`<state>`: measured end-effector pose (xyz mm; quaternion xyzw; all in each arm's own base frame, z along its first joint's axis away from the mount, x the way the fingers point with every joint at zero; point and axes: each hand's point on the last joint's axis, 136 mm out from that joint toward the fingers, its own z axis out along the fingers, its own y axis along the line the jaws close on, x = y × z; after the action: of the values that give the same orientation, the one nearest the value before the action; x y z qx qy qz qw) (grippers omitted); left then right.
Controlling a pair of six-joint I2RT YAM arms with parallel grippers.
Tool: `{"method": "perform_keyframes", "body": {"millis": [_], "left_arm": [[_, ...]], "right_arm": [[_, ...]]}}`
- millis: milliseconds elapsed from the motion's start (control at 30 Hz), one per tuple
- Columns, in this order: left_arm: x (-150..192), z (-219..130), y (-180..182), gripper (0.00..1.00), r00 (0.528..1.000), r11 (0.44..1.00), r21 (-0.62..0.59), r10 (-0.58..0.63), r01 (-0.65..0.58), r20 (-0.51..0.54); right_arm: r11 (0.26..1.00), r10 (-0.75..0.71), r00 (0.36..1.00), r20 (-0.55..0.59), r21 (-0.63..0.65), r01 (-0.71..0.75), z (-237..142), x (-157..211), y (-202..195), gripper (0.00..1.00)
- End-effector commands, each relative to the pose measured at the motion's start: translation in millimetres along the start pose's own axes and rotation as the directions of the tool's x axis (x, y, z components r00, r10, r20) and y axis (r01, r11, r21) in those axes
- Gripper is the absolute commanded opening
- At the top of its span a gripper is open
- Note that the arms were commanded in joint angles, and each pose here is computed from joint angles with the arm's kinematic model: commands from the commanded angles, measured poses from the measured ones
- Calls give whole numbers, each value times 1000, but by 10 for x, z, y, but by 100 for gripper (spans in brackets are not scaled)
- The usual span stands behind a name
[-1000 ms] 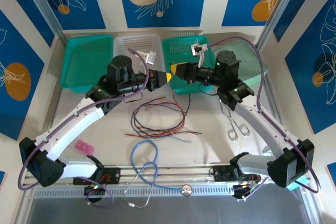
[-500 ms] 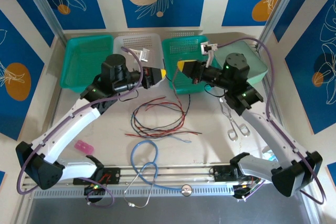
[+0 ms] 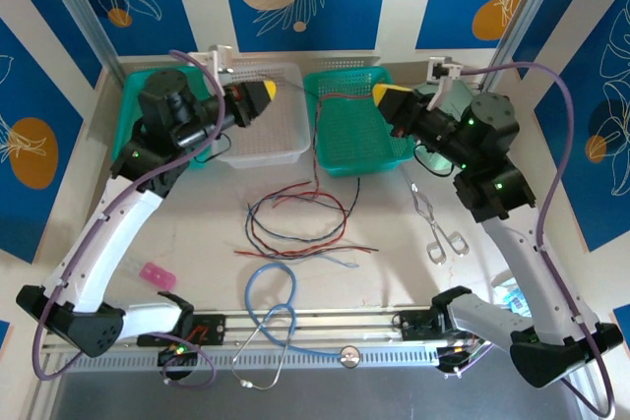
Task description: Untangle the cables
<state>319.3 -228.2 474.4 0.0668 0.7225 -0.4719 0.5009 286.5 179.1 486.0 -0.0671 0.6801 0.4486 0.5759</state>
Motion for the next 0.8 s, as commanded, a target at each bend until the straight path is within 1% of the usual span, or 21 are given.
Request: {"method": "perform_keyframes", "body": {"millis": [0,67,167,200,267,333,367,400,467,567,667,767], "left_arm": [[-436,-100,-77,0,994,1000,10,-7,6,110],[-578,-108,-119,0,993,1000,18,-1,-2,119],[-700,-62,-133,0,992,999,32,0,-4,125],[-712,-39,-164,0,993,999,53,-1,-6,122],[-659,68,-224,0,997,993,120,-18,8,77],[-525,172,-309,11,1000,981,192,-11,8,14],[-437,210,-354,24,1000,978,209,16,-15,-3],[-348,232,-391,35,999,975,216,50,-47,-11],[-165,268,-478,52,993,968,225,116,-108,-22],[32,305,-591,58,986,950,276,163,-149,-30],[147,275,-705,68,977,921,333,212,-202,6],[274,280,-825,74,970,892,392,242,-224,2]], "right_arm": [[998,-38,996,86,42,35,-193,-313,81,0],[998,-50,993,111,47,45,-236,-431,120,0],[997,-68,989,130,51,62,-267,-566,177,0],[997,-67,991,119,34,64,-251,-582,202,0],[999,-49,996,74,7,48,-187,-592,246,0],[999,-43,998,42,-23,44,-131,-583,297,0],[999,-36,999,38,-29,37,-112,-586,300,0],[999,-29,999,35,-31,30,-96,-576,289,0],[1000,-8,1000,30,-16,9,-66,-544,230,0],[1000,15,1000,26,-2,-15,-31,-475,156,0],[999,34,999,28,15,-35,-16,-428,89,0],[999,48,999,20,18,-49,4,-379,57,0]]}}
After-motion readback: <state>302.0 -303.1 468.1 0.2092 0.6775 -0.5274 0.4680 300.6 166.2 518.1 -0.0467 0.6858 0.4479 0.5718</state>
